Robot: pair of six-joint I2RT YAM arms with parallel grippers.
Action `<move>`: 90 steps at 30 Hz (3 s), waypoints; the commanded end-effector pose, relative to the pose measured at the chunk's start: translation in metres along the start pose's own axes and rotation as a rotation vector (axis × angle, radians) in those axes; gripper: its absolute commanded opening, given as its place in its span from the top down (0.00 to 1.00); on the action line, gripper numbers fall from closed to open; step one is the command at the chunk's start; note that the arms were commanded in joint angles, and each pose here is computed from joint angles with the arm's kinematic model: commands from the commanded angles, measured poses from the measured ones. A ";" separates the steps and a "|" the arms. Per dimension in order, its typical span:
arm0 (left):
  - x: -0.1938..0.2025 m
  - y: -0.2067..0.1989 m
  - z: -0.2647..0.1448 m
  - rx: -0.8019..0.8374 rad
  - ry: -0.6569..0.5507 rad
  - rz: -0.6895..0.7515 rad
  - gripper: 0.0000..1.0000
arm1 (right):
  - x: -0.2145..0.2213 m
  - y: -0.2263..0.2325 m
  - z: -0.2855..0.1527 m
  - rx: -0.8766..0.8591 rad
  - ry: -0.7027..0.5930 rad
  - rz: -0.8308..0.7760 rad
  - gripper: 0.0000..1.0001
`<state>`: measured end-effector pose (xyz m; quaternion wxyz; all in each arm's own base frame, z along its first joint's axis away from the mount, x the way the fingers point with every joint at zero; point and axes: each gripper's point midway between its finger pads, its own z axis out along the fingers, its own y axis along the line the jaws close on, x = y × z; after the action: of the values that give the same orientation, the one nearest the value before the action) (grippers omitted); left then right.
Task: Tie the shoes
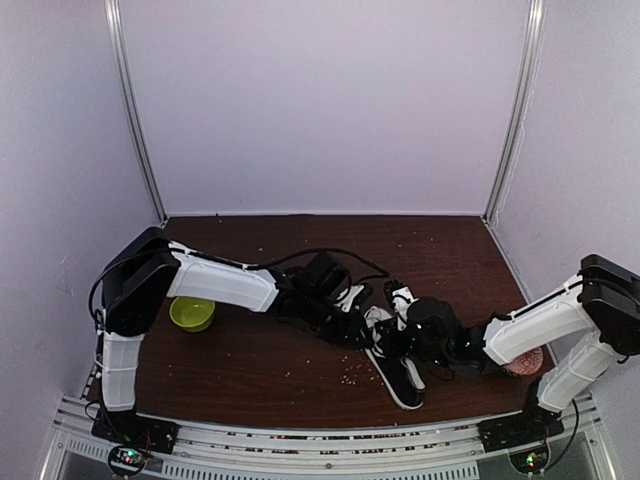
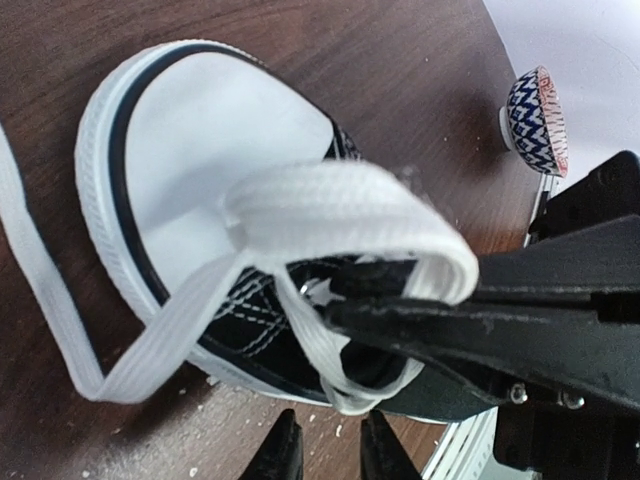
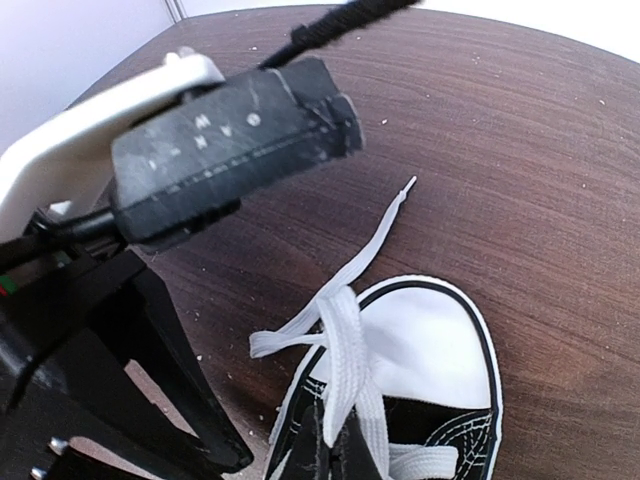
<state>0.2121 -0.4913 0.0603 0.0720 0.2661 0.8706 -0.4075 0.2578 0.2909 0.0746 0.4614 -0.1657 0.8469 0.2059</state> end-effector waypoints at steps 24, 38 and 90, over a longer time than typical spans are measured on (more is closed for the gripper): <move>0.010 -0.007 0.005 -0.016 0.031 -0.031 1.00 | -0.005 -0.005 0.001 0.003 -0.021 0.022 1.00; 0.046 -0.006 -0.033 -0.006 0.037 -0.073 1.00 | -0.001 0.002 -0.026 -0.068 0.068 -0.020 0.63; 0.103 0.018 -0.063 0.029 -0.022 -0.150 1.00 | 0.030 0.071 0.045 0.004 0.538 0.101 0.57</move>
<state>0.1371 -0.3859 0.0399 0.0248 0.1974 0.8938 -0.4020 0.2379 0.3618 0.0450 0.2185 -0.1746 0.9455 0.1669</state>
